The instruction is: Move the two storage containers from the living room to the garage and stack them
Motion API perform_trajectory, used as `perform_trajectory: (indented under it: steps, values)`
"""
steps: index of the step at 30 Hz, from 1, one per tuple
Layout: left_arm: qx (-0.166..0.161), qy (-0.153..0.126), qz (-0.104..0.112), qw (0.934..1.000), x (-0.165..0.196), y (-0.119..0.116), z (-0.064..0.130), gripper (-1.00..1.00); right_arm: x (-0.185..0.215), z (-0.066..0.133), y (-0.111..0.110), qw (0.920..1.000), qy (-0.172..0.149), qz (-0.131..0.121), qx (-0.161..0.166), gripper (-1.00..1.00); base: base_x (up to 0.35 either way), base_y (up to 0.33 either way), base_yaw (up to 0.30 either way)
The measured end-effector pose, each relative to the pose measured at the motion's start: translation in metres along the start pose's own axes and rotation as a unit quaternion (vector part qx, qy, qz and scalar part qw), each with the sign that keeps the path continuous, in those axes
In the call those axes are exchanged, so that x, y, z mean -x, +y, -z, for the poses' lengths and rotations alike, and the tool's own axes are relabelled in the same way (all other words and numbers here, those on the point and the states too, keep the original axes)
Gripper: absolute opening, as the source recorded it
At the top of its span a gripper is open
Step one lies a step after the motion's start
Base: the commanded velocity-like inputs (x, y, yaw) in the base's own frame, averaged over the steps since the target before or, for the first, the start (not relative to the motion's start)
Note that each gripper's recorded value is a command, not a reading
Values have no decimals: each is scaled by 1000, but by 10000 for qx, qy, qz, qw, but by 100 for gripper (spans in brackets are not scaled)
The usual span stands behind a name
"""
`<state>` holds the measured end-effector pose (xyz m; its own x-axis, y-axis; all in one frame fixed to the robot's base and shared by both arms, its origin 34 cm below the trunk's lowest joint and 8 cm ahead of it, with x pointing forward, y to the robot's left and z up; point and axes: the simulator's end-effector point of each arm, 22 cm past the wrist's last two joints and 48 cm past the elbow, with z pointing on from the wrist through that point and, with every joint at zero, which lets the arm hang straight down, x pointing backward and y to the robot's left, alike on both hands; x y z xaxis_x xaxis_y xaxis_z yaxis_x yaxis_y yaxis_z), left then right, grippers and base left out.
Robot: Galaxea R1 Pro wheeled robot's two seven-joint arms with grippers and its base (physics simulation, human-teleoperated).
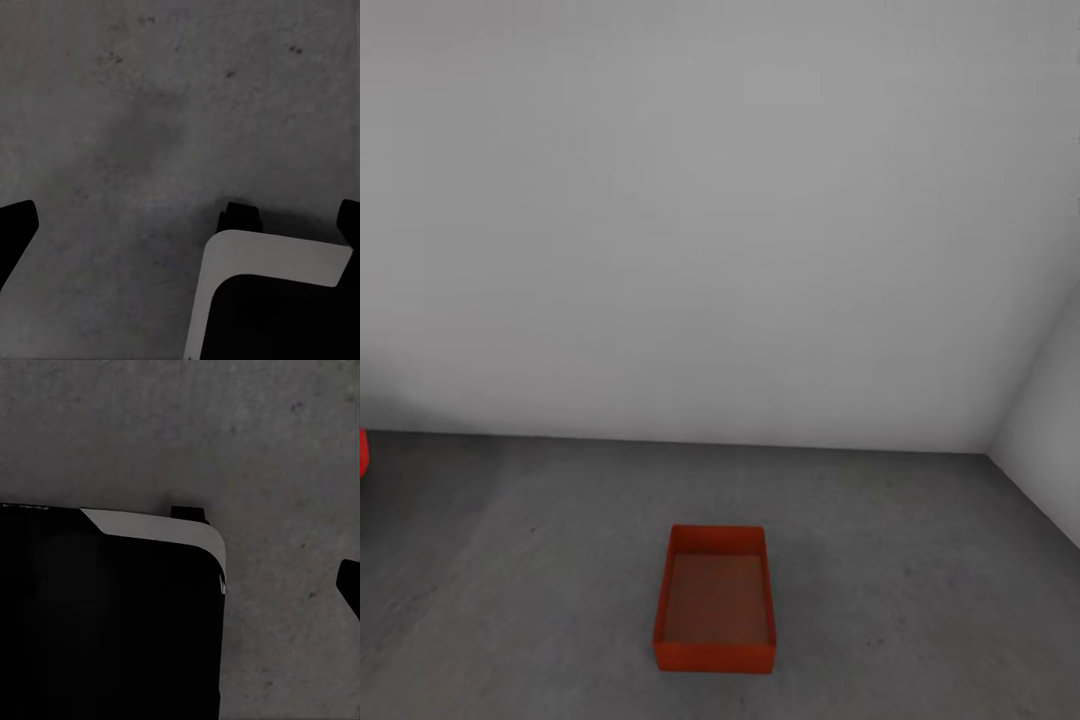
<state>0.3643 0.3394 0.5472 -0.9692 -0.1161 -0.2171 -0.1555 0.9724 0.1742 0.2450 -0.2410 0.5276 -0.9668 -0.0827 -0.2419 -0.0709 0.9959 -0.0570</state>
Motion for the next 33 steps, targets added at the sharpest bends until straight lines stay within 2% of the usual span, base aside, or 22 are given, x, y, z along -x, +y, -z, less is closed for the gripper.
perform_trajectory:
  steps: [33]
  values:
    - [-31, -257, 55, 9996, 21, -1, 8, 100, 22, 1, -2, 9996, -278, -41, -63, 100, 0, 0, 0]
